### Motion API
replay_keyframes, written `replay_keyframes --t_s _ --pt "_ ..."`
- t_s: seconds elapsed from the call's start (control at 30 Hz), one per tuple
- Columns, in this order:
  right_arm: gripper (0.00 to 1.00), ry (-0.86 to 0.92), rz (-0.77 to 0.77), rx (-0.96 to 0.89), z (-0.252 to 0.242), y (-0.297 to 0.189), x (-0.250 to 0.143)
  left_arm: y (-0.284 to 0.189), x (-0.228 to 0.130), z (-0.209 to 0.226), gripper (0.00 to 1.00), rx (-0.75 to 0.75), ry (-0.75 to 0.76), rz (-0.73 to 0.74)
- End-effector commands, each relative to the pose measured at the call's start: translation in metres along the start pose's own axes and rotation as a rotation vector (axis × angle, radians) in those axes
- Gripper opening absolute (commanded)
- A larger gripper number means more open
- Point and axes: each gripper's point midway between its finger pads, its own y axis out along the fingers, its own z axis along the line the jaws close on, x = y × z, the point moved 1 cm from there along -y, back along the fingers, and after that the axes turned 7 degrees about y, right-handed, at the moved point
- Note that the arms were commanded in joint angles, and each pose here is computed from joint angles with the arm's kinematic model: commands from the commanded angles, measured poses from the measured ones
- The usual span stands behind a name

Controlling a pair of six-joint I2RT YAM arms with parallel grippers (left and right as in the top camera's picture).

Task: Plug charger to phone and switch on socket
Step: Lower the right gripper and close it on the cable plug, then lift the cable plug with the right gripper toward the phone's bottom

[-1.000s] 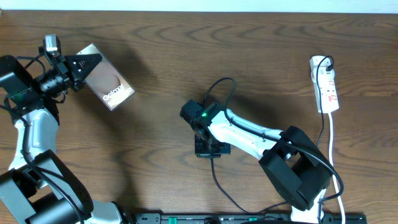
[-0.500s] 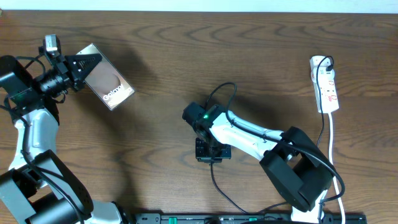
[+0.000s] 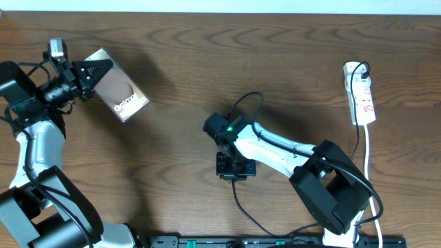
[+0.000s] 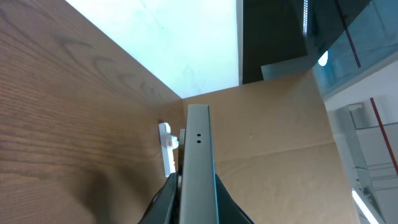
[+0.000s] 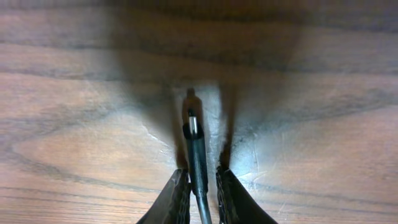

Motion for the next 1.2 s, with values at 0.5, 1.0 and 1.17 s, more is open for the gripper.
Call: replay_keyframes --t_s 0.5,1.0,1.17 --pt "0.05 0.026 -0.023 -0.044 -0.015 0.008 0.010 0.000 -0.002 -0.003 0.08 -0.013 0.020 0.016" --pt "0.01 0.008 -0.028 -0.039 -0.011 0.008 0.009 0.000 -0.002 -0.003 0.08 -0.013 0.021 0.016" --pt "0.01 -0.195 0.071 0.196 0.028 -0.002 0.003 0.000 -0.002 -0.003 0.08 -0.013 0.021 0.017"
